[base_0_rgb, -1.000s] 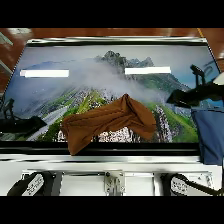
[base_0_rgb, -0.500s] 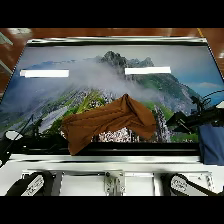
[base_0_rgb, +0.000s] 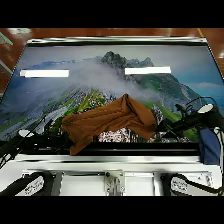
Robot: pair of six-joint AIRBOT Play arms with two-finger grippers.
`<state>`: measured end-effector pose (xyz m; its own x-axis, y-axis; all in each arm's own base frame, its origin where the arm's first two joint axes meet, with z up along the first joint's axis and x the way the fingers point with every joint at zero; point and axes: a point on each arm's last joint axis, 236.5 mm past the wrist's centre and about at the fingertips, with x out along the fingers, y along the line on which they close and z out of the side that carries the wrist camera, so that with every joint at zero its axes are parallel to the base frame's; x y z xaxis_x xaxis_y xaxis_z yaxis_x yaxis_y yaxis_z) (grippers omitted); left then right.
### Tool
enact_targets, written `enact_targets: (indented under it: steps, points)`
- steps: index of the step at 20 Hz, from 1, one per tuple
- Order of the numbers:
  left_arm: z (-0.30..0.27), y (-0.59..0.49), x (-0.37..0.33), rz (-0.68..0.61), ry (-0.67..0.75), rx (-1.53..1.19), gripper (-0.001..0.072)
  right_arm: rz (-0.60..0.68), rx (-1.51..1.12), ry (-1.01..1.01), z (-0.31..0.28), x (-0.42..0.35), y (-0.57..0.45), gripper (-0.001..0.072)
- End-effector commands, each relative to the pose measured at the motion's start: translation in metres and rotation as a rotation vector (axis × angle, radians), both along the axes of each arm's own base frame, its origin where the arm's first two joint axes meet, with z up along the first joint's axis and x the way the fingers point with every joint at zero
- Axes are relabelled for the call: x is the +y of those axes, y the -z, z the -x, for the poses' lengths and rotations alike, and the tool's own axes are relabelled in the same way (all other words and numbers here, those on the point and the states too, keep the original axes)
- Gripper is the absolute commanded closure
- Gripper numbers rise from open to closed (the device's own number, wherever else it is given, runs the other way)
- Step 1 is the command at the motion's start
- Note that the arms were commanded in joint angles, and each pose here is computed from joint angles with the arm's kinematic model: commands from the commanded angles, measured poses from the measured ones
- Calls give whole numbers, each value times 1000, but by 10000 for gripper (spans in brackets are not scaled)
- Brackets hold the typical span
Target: Fold the shirts.
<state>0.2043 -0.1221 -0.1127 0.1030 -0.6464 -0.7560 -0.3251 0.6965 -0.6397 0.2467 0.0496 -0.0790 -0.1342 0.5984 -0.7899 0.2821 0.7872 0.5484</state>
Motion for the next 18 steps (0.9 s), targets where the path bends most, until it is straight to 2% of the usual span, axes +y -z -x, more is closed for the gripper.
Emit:
enact_targets:
  steps: [1, 4, 6, 7, 9, 10, 12, 14, 16, 18]
  points:
    - [-5, -13, -6, 27, 29, -36, 665, -3, 37, -57, 7, 28, 27, 45]
    - [-15, -29, -6, 27, 43, -90, 665, -6, -2, -34, -11, 54, 40, 46]
    - [-22, -41, -6, 26, 57, -130, 665, 39, 0, -4, -17, 60, 51, 47]
    - [-27, -49, -6, 24, 61, -159, 665, 53, 0, 18, -21, 63, 55, 112]
    - [-41, -67, -5, 20, 71, -218, 665, 48, -8, 25, -24, 69, 55, 571]
    - [-50, -79, -3, 15, 82, -251, 666, 39, -13, 22, -25, 71, 52, 644]
    - [-72, -109, 7, -23, 111, -326, 667, 14, -90, -54, -32, 74, 32, 644]
    - [-100, -158, 29, -119, 130, -436, 667, 21, -269, -126, -58, 71, -14, 644]
    - [-133, -243, 53, -255, 136, -658, 667, 91, -589, -195, -98, 62, -101, 645]
    - [-151, -360, 69, -368, 79, -935, 667, 218, -963, -181, -129, 47, -222, 645]
